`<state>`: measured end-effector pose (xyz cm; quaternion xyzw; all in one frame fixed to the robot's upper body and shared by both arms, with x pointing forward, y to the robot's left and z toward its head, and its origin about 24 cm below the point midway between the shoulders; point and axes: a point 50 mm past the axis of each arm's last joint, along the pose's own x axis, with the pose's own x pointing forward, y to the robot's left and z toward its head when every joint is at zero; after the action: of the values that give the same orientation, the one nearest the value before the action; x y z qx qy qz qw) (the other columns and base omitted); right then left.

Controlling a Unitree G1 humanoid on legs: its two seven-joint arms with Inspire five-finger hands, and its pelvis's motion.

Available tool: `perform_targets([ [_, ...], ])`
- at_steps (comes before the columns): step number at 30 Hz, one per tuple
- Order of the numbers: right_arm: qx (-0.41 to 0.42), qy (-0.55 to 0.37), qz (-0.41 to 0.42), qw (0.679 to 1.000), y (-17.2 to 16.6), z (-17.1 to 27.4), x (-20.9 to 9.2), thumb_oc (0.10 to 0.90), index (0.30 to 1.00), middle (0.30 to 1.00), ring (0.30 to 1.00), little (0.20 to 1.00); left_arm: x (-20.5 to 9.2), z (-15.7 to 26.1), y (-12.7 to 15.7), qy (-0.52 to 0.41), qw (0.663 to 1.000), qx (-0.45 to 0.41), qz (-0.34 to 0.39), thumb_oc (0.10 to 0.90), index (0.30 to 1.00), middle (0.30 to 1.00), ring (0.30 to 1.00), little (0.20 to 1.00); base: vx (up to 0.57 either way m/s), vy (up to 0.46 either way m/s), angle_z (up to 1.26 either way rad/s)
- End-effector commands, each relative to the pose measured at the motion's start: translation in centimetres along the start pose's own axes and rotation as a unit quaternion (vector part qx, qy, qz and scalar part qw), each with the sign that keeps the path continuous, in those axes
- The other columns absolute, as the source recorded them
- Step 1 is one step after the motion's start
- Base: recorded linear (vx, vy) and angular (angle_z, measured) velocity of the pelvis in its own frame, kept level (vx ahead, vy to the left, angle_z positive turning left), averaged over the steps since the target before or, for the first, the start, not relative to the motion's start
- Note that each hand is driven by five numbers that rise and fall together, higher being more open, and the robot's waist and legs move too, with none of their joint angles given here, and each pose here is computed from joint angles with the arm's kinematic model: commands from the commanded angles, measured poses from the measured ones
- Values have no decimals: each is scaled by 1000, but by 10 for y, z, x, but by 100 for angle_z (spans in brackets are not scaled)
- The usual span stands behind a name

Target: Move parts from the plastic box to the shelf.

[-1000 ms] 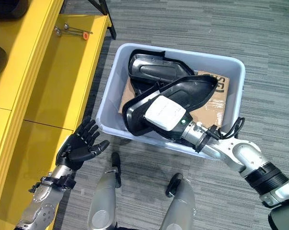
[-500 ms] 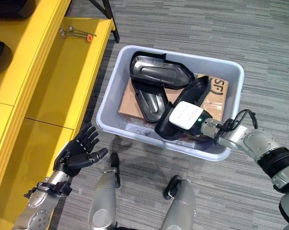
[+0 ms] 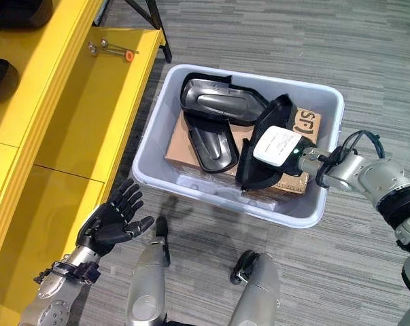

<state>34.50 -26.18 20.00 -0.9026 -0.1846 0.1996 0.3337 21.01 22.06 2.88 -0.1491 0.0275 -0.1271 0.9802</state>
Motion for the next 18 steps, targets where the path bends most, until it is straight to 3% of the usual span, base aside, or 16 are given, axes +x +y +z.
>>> perform_targets([
  [1,3,145,-90,985,-50,-63,-10,400,300,300,300,300,3,37,-1,-81,995,42,-39,900,1000,1000,1000,1000,0,0,0],
  [18,70,222,-61,971,-24,-75,-26,400,300,300,300,300,8,43,-1,-90,995,35,-33,900,1000,1000,1000,1000,-2,-7,-3],
])
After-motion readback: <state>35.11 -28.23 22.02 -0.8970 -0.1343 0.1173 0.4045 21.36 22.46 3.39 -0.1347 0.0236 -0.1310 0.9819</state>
